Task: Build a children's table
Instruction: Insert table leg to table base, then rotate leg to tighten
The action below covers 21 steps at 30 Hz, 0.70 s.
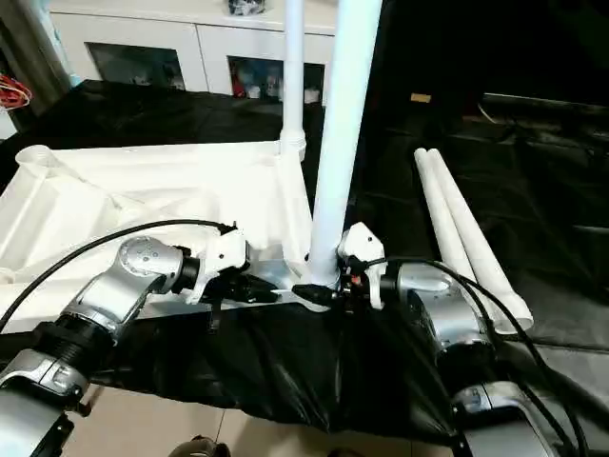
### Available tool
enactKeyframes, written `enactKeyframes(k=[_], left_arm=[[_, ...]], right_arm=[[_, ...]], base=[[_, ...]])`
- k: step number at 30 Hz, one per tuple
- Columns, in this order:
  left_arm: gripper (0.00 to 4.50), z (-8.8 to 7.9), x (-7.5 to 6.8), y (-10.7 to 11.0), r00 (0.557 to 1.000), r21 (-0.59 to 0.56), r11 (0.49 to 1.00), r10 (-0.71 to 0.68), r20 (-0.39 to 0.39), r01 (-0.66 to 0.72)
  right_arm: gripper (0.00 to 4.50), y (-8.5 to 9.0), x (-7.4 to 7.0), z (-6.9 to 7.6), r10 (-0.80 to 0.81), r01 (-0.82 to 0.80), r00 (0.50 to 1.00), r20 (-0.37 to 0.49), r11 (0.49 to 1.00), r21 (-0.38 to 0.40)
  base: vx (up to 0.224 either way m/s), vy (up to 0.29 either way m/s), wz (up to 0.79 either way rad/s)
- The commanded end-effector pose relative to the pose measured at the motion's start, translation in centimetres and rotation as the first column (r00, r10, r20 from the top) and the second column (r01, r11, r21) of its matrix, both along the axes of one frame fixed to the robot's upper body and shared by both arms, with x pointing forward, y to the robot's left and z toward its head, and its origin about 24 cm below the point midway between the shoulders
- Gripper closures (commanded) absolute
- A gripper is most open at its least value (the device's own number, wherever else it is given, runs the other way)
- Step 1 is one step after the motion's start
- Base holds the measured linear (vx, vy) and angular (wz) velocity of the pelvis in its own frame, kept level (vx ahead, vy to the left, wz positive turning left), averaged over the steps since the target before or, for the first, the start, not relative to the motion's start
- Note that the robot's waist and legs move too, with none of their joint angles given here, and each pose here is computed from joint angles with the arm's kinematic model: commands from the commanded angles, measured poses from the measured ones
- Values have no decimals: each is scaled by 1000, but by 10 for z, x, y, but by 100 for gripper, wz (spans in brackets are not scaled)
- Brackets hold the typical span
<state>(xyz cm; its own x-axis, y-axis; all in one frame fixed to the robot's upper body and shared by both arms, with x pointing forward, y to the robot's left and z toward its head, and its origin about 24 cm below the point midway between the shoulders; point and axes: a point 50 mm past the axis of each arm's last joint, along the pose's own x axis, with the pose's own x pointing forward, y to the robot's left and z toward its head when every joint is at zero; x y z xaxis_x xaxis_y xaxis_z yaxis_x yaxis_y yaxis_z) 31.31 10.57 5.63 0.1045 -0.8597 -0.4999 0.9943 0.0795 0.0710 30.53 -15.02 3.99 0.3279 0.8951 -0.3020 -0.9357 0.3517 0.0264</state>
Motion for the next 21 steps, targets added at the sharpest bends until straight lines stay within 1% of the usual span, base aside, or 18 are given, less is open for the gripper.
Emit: enactKeyframes(k=[1, 2, 3, 4, 5, 6, 7, 8, 9, 10, 12, 13, 15, 16, 18, 19, 20, 21], left_arm=[[450, 8, 2, -14, 998, -53, 999, -11, 57, 14], [450, 8, 4, -16, 998, -57, 998, 13, 62, -10], [450, 8, 4, -16, 998, -57, 998, 13, 62, -10], [450, 8, 6, -19, 996, -64, 997, 52, 66, -48], [450, 8, 10, -22, 993, -69, 993, 97, 74, -91], [450, 8, 12, -24, 989, -73, 990, 124, 80, -119], [450, 7, 17, -28, 978, -69, 980, 190, 86, -185], [450, 7, 17, -29, 976, -68, 978, 201, 87, -195], [450, 7, 23, -34, 953, -68, 956, 290, 87, -285], [450, 7, 25, -36, 948, -68, 951, 307, 87, -302], [450, 7, 32, -44, 901, -78, 904, 426, 86, -420], [450, 7, 32, -44, 901, -78, 904, 426, 86, -420], [450, 7, 35, -47, 885, -81, 889, 456, 92, -450], [450, 7, 36, -49, 878, -78, 885, 465, 112, -459], [450, 7, 36, -50, 880, -78, 888, 459, 123, -453], [450, 6, 35, -51, 884, -76, 894, 449, 129, -442], [450, 6, 33, -52, 896, -80, 907, 422, 139, -414], [450, 7, 32, -52, 904, -82, 915, 403, 146, -394]], right_arm=[[173, 7, -3, -10, -28, 28, 998, -59, 1000, 2], [173, 8, 0, -12, -70, 70, 996, -62, 998, 7], [173, 8, 0, -12, -70, 70, 996, -62, 998, 7], [173, 10, 5, -15, -148, 150, 987, -68, 989, 11], [173, 11, 12, -17, -249, 251, 966, -75, 968, 16], [173, 12, 16, -19, -312, 315, 946, -81, 949, 18], [173, 13, 23, -23, -420, 423, 903, -87, 906, 11], [173, 13, 24, -23, -436, 439, 896, -88, 899, 9], [173, 17, 30, -26, -531, 534, 842, -92, 846, -1], [173, 18, 31, -27, -549, 551, 831, -92, 834, -3], [173, 27, 36, -30, -644, 645, 759, -93, 764, -19], [173, 27, 36, -30, -644, 645, 759, -93, 764, -19], [173, 34, 38, -29, -665, 667, 742, -87, 745, -8], [173, 41, 39, -27, -664, 666, 745, -64, 746, 9], [173, 43, 39, -27, -661, 663, 747, -64, 748, 17], [117, 46, 40, -26, -652, 657, 753, -85, 753, 45], [117, 47, 39, -25, -638, 645, 764, -99, 762, 59], [103, 47, 39, -25, -629, 636, 770, -107, 768, 66]], base=[[0, 0, 0], [0, 0, 0], [0, 0, 0], [0, 0, 0], [0, 0, 0], [0, 0, 0], [0, 0, 0], [0, 0, 0], [0, 0, 0], [0, 0, 0], [0, 0, 0], [0, 0, 0], [0, 0, 0], [0, 0, 0], [0, 0, 0], [0, 0, 0], [0, 0, 0], [0, 0, 0]])
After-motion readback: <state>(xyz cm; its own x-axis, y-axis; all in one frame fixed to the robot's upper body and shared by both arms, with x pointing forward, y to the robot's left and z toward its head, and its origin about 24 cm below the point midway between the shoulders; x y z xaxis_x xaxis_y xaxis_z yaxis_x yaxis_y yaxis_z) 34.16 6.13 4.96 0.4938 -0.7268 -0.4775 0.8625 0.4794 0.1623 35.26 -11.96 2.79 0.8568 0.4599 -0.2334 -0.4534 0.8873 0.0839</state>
